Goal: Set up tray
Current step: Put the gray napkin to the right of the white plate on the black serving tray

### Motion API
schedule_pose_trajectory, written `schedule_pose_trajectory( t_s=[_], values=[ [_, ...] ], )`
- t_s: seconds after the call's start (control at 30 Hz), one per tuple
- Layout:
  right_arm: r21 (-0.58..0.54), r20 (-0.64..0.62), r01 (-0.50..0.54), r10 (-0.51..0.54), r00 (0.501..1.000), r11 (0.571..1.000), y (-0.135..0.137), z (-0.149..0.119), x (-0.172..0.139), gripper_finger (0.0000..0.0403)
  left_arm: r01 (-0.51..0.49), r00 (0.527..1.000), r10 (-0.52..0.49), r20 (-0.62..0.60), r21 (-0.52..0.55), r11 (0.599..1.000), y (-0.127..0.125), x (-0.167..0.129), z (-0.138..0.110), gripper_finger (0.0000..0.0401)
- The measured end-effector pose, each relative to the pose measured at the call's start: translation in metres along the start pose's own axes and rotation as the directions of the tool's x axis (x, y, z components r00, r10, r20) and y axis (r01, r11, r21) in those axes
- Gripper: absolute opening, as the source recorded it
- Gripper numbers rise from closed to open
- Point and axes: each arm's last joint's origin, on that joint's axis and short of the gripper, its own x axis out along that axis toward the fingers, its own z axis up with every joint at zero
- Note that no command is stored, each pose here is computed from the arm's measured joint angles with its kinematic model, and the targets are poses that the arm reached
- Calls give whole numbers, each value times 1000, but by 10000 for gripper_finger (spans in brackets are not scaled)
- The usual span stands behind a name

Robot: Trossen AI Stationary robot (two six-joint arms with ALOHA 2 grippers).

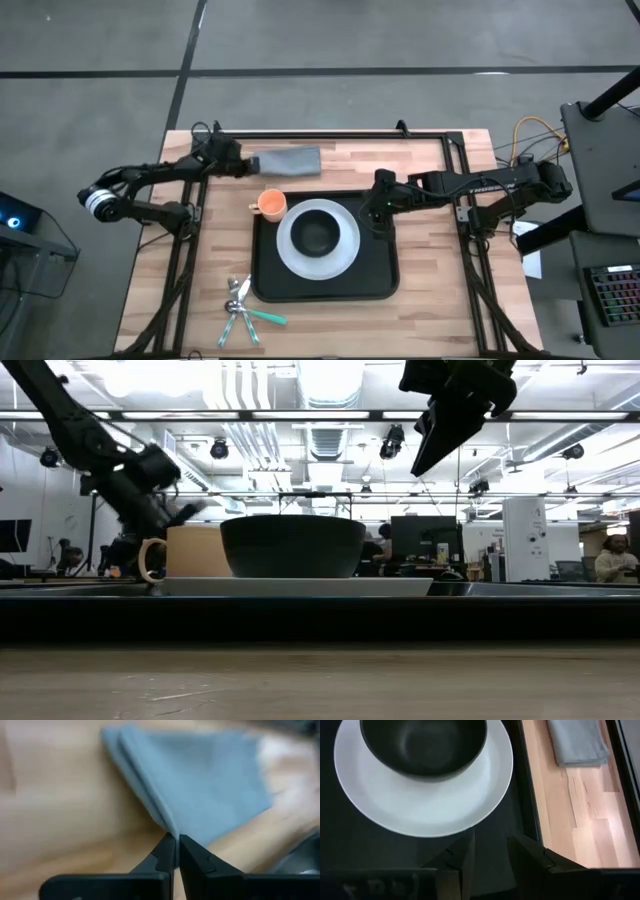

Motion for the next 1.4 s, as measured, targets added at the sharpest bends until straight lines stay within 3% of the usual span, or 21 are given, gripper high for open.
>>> schedule_pose_trajectory(
  t_s=[0.23,0.43,0.6,0.73,0.9,1.07,1.17,1.4],
  values=[
    [-16,-17,0,-1,1000,1000,0,-3,2,100,156,981,-168,95,116,981,-50,-34,37,0],
    [-19,-11,0,-1,1000,1000,0,-3,3,124,185,978,-206,40,293,938,-112,-68,68,0],
    [-19,-2,9,-9,1000,1000,0,-2,3,147,161,987,-155,-49,442,883,-171,-89,89,0],
    [-38,10,107,-106,994,994,-5,-1,3,158,59,994,2,-111,545,836,-209,-94,99,0],
    [-21,92,187,-184,979,982,-15,7,0,169,-38,970,182,-162,637,770,-243,-91,104,0],
    [13,151,202,-201,968,979,-29,11,-8,185,-31,960,211,-183,680,732,-266,-87,103,0],
    [41,217,151,-156,964,988,-38,13,-19,195,-23,956,225,-187,717,697,-272,-90,98,0],
    [11,434,-69,58,899,998,-43,24,-42,211,8,938,289,-190,847,531,-276,-96,65,0]
  ],
)
